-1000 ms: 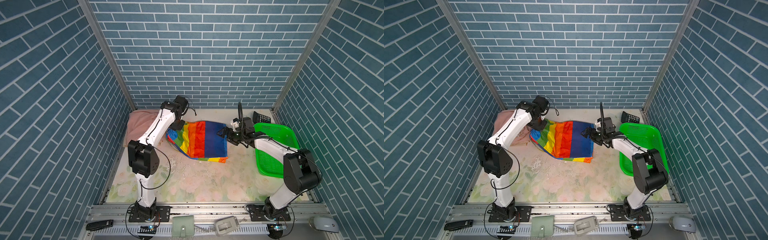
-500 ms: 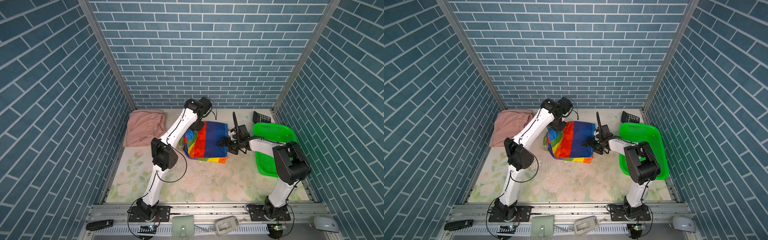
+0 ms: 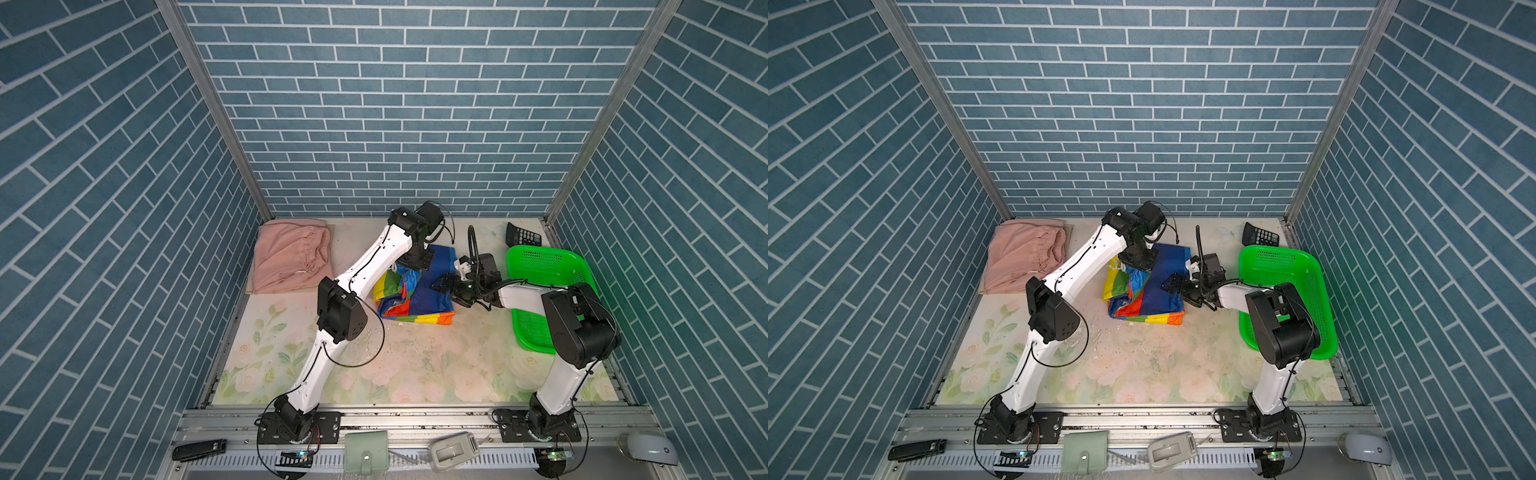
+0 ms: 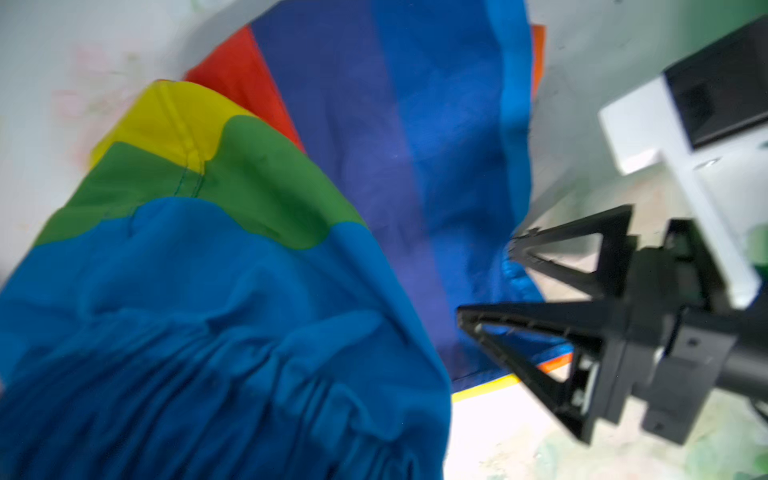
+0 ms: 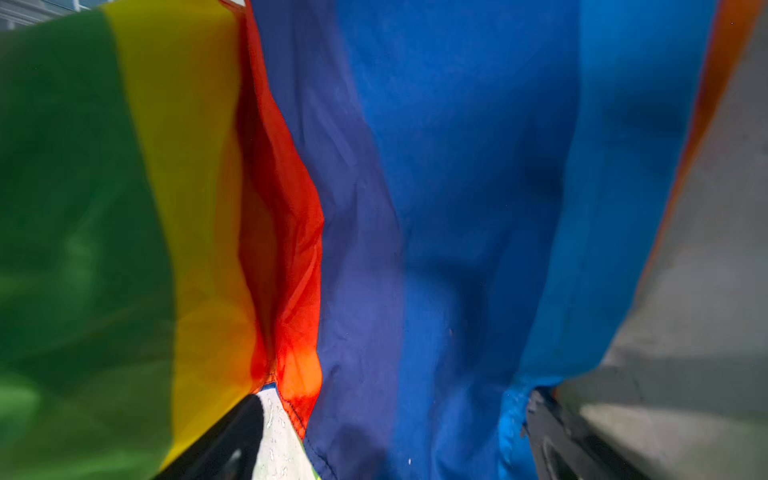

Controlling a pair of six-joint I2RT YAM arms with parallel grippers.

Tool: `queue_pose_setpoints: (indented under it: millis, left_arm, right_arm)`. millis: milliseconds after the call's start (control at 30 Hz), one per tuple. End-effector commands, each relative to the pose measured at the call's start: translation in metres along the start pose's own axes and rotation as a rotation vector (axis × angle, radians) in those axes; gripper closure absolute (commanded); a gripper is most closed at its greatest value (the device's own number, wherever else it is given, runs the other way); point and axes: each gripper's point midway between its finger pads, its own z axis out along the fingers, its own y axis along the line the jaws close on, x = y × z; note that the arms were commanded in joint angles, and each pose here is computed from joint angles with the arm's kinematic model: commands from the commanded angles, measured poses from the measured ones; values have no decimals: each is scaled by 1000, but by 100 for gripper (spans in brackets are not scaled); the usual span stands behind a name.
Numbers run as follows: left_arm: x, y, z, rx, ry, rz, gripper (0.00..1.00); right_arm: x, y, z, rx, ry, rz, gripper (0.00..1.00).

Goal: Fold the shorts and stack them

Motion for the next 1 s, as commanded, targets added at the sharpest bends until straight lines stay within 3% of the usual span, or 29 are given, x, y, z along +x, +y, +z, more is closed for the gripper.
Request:
queue_pose_setpoints:
  millis: [0, 67, 100, 167, 200, 233, 400, 500, 567, 667, 833, 967]
  left_arm:
    - [-5, -30, 31, 111, 9, -45, 79]
    - [-13, -40, 30, 156, -27, -54, 71]
    - [-19, -47, 27, 193, -53, -63, 62]
    - [-31, -60, 14, 267, -106, -70, 34]
    - [-36, -62, 1, 284, -140, -66, 3]
    - [-41, -63, -15, 291, -178, -54, 0]
    - [-51, -31, -124, 201, -451, -14, 0]
    - [-40, 4, -151, 242, -545, -124, 0]
    - [-30, 26, -145, 364, -568, -253, 0]
    - [-14, 55, -117, 546, -597, -456, 0]
    - [-4, 59, -75, 667, -591, -593, 0]
    - [0, 64, -44, 737, -608, -725, 0]
  right_arm:
    - [44, -38, 7, 94, 105, 113, 1]
    - [46, -33, 3, 76, 101, 103, 1]
    - [46, -31, 0, 68, 99, 97, 1]
    - [47, -24, -7, 52, 98, 84, 1]
    - [48, -20, -13, 46, 94, 71, 1]
    - [48, -18, -19, 47, 92, 61, 1]
    - [34, -5, -68, 110, 12, -3, 1]
    - [14, 4, -97, 177, -55, -55, 1]
    - [-3, 19, -108, 180, -92, -88, 1]
    - [-26, 55, -99, 67, -105, -89, 1]
    - [-47, 122, -40, -66, -51, -148, 1]
    - [-60, 151, 3, -178, -18, -101, 1]
